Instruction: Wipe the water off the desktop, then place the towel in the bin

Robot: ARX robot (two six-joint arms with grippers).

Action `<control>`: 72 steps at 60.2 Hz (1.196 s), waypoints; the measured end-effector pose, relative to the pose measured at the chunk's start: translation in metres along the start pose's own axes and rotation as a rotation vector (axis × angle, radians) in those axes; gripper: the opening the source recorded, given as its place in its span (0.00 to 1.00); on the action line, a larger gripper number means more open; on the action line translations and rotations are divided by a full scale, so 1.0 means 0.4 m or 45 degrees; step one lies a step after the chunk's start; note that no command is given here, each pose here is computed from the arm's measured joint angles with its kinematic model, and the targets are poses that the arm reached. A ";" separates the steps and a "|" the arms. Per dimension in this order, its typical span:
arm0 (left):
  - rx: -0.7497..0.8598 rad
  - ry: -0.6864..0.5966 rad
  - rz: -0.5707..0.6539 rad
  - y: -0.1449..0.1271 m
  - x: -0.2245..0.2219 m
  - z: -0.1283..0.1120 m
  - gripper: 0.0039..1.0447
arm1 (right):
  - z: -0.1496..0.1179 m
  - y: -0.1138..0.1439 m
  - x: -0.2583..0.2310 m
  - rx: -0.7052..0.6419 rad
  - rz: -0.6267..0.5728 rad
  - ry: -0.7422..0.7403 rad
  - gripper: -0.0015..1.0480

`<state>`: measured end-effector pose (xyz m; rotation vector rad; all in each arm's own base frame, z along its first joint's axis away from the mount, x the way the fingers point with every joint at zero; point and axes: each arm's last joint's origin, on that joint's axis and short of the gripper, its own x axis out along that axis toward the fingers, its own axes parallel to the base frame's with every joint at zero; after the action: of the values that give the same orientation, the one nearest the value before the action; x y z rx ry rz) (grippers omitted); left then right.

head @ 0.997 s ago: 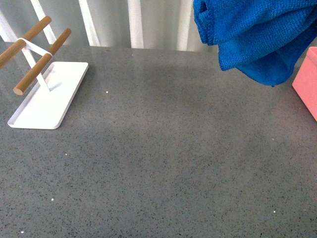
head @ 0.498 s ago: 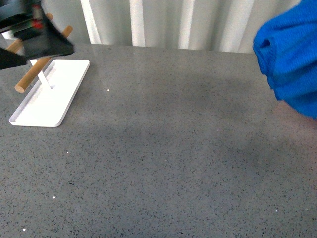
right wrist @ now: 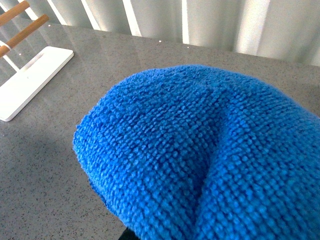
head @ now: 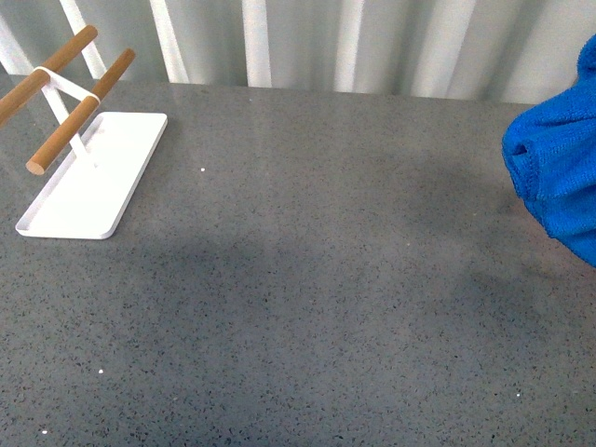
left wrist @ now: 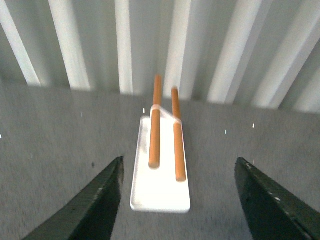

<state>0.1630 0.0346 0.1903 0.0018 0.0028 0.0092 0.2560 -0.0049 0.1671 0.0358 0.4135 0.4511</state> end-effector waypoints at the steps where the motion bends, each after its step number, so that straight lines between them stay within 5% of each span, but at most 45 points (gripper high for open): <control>1: 0.001 -0.006 0.000 -0.004 -0.004 -0.001 0.46 | 0.000 0.001 0.001 -0.003 0.002 0.001 0.06; 17: -0.010 0.007 -0.005 -0.042 -0.048 -0.030 0.03 | -0.007 0.006 0.003 -0.020 0.013 0.034 0.06; 72: -0.007 -0.037 -0.011 -0.085 -0.121 -0.039 0.03 | -0.012 0.044 0.021 -0.066 0.016 0.080 0.06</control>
<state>0.1147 0.0002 0.1746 -0.0036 -0.0261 0.0003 0.2535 0.0142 0.1617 -0.0263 0.4633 0.4759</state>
